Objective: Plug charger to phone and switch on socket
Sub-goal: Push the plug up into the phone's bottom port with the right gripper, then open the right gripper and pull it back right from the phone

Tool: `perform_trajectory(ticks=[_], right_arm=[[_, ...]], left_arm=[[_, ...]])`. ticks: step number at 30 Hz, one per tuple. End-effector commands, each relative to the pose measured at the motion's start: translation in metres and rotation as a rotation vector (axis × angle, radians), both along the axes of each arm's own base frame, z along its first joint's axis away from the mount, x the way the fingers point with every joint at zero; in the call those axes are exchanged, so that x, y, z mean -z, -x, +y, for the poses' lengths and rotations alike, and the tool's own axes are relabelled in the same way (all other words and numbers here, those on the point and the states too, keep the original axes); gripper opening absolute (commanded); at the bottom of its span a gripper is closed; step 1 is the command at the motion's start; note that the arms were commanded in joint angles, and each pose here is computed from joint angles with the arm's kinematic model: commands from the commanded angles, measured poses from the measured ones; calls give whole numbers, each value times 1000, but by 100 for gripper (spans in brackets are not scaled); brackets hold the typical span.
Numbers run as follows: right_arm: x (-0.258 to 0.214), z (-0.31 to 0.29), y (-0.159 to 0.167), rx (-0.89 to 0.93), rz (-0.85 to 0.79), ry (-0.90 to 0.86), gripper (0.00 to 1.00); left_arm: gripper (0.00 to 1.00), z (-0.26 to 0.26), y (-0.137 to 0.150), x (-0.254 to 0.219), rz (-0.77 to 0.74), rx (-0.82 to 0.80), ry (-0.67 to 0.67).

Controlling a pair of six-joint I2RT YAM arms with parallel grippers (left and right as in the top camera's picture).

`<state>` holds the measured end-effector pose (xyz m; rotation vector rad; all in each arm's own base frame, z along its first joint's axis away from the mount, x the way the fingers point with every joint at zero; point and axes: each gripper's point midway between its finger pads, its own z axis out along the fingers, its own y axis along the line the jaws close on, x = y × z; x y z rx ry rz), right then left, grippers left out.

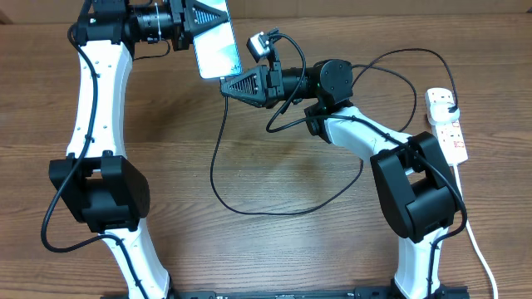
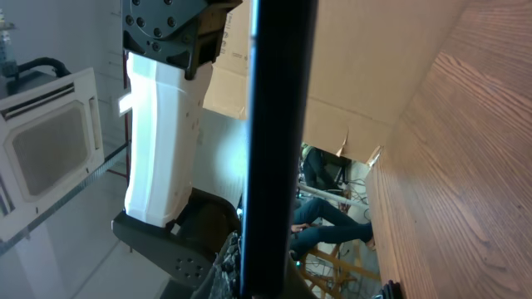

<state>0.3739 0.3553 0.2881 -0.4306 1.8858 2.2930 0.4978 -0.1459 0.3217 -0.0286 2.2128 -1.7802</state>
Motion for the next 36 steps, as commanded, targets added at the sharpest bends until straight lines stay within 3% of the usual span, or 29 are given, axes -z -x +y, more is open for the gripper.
perform_trajectory(ticks=[1, 17, 20, 21, 23, 25, 32, 36], right_arm=[[-10, -3, -18, 95, 21, -46, 4], [-8, -10, -27, 119, 39, -41, 5], [-7, -10, -24, 103, 35, -33, 21], [-6, -10, -22, 95, 32, -29, 33], [-5, -10, -18, 75, 21, -22, 73], [-7, -10, -13, 56, -5, -22, 98], [-9, -20, -19, 76, -27, -31, 100], [15, -39, -49, 137, 128, 46, 100]], left_arm=[[4, -12, 22, -25, -56, 111, 75], [4, -13, 28, -27, -59, 135, 91], [4, -12, 27, -27, -60, 134, 90], [4, -12, 27, -26, -60, 131, 88], [4, -11, 26, -25, -60, 123, 83], [4, -8, 23, -23, -60, 107, 71], [4, 8, 18, -21, -42, 66, 66], [4, 16, 17, -19, -22, 47, 67]])
